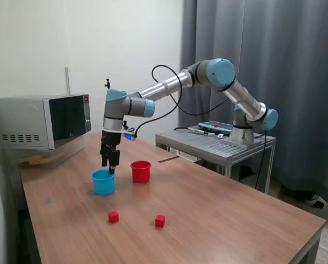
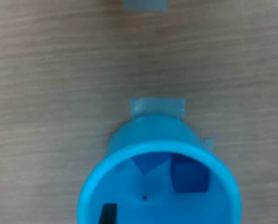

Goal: Place red objects in the red bin, and blue objects in the blue bin.

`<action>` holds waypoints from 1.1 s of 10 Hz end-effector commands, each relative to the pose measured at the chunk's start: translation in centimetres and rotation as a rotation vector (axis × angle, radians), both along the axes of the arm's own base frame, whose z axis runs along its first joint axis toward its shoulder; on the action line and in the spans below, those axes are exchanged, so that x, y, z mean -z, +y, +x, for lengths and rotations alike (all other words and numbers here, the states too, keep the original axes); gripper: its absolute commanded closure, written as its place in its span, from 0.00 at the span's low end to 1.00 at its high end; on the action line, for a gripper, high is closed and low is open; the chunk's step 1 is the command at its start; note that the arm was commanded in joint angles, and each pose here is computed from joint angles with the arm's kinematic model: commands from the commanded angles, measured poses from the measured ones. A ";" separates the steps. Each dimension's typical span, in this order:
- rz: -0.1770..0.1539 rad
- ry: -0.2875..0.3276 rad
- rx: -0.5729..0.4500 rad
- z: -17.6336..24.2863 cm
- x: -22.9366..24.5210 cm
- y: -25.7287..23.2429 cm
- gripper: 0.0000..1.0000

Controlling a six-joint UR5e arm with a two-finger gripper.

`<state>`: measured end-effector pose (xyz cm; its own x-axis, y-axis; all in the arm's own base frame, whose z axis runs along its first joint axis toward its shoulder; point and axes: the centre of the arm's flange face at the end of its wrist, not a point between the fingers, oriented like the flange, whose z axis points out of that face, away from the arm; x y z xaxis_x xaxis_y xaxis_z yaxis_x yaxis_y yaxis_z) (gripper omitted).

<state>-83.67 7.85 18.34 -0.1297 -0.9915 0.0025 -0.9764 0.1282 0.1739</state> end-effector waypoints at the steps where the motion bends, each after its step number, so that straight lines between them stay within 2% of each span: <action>1: 0.002 -0.006 -0.007 1.6 -2.1 -3.1 0.00; 2: 0.029 -0.009 0.003 2.1 -3.1 -6.7 0.00; 3: 0.067 0.013 -0.054 3.5 -6.6 -12.5 0.00; 4: 0.068 0.039 -0.130 4.5 -9.3 -18.2 0.00; 5: 0.065 0.021 -0.223 6.1 -9.6 -25.0 0.00; 6: 0.054 -0.020 -0.300 7.4 -8.9 -28.7 0.00; 7: -0.029 -0.056 -0.387 8.6 -8.3 -31.4 0.00; 8: -0.128 -0.069 -0.421 9.1 -7.6 -32.5 0.00; 9: -0.172 -0.089 -0.420 9.5 -6.5 -32.5 0.00; 10: -0.178 -0.097 -0.429 9.5 -5.8 -32.3 0.00; 11: -0.199 -0.100 -0.493 9.1 -5.0 -32.3 0.00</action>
<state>-74.53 -24.16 24.49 0.2906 -0.9422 0.1667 -0.9557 -0.2771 0.0995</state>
